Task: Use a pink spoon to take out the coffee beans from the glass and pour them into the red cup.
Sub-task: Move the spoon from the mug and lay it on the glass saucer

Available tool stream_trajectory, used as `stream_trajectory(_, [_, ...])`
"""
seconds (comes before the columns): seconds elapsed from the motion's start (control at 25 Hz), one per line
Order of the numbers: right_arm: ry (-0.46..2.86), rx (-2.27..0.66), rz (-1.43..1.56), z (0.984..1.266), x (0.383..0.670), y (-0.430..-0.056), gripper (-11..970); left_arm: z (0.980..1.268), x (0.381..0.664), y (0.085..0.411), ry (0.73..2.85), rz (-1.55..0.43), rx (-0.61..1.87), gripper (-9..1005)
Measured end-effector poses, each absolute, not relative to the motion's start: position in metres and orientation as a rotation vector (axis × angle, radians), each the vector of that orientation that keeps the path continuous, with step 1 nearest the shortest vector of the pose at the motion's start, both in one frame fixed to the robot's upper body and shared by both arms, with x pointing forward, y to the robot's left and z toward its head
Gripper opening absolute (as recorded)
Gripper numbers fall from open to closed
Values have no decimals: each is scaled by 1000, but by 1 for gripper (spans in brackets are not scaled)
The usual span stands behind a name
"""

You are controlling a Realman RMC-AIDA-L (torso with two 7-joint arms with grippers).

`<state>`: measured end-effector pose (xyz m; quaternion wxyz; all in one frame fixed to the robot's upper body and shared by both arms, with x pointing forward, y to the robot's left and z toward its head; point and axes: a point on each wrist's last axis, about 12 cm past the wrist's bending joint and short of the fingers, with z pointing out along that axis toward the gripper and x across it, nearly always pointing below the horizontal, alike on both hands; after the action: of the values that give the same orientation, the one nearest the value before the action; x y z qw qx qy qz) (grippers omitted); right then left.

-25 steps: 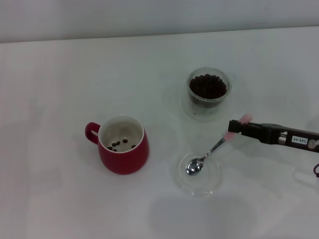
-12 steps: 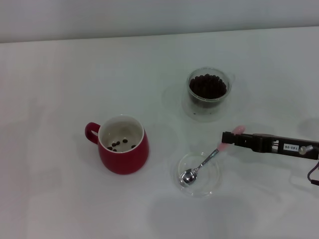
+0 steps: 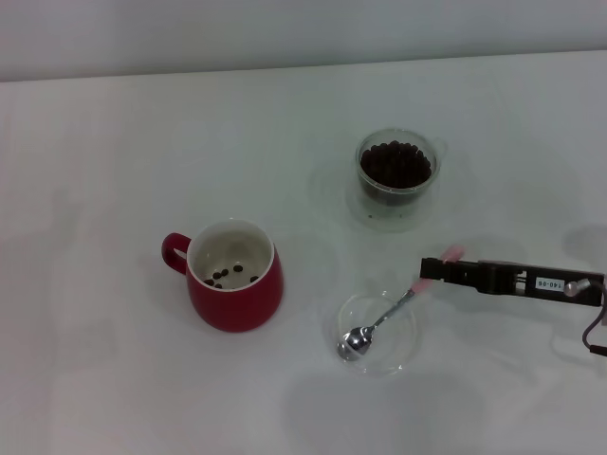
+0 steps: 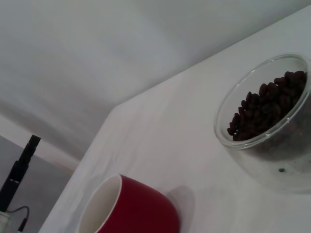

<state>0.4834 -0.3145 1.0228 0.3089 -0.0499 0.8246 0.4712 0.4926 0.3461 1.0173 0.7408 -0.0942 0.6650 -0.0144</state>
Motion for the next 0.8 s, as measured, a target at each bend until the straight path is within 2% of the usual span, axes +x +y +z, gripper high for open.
stream_trajectory(0.24, [2185, -144, 1207, 1021, 484, -316, 140, 1017, 491, 347, 1460, -29, -208, 892])
stream_trajectory(0.8, [2093, -145, 1058, 1025, 488, -335, 482, 1014, 486, 349, 1469, -22, -216, 891])
